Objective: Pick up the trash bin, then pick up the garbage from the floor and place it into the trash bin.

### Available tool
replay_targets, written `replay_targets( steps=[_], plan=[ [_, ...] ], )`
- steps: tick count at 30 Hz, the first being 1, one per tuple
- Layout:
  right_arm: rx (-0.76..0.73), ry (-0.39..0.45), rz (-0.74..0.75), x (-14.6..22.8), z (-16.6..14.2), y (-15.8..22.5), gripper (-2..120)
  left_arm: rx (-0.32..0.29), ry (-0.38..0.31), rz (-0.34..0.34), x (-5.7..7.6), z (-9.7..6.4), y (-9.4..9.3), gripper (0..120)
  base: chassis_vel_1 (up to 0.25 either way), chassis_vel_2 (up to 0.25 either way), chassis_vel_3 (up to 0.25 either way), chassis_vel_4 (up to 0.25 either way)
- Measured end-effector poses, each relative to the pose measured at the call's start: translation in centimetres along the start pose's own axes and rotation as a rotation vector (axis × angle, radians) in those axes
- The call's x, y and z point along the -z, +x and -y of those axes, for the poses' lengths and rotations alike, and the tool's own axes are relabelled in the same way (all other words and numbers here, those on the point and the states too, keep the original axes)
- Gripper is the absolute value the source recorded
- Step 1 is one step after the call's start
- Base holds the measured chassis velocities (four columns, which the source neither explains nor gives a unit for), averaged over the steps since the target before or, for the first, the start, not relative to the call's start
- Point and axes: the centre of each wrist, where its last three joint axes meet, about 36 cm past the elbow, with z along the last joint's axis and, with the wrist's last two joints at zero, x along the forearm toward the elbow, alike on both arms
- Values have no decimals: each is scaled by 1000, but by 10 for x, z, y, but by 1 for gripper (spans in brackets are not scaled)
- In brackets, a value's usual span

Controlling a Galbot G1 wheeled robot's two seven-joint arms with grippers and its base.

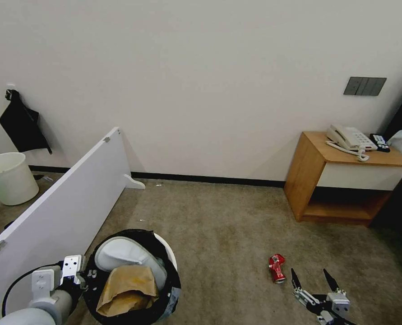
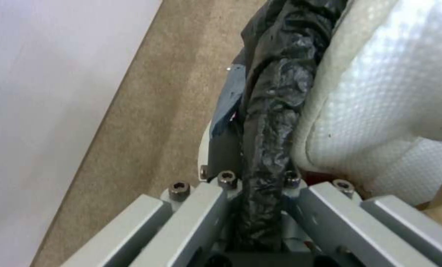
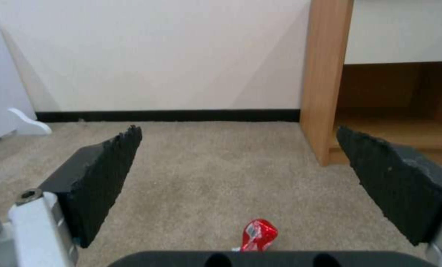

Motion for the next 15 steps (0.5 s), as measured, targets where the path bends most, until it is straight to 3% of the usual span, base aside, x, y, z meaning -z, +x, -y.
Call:
replay_targets(
  steps=[15],
  plan=[
    [5, 4, -4, 0, 1, 1, 100, 0, 2, -1, 0, -1, 1, 0, -54, 48, 62, -50]
  ],
)
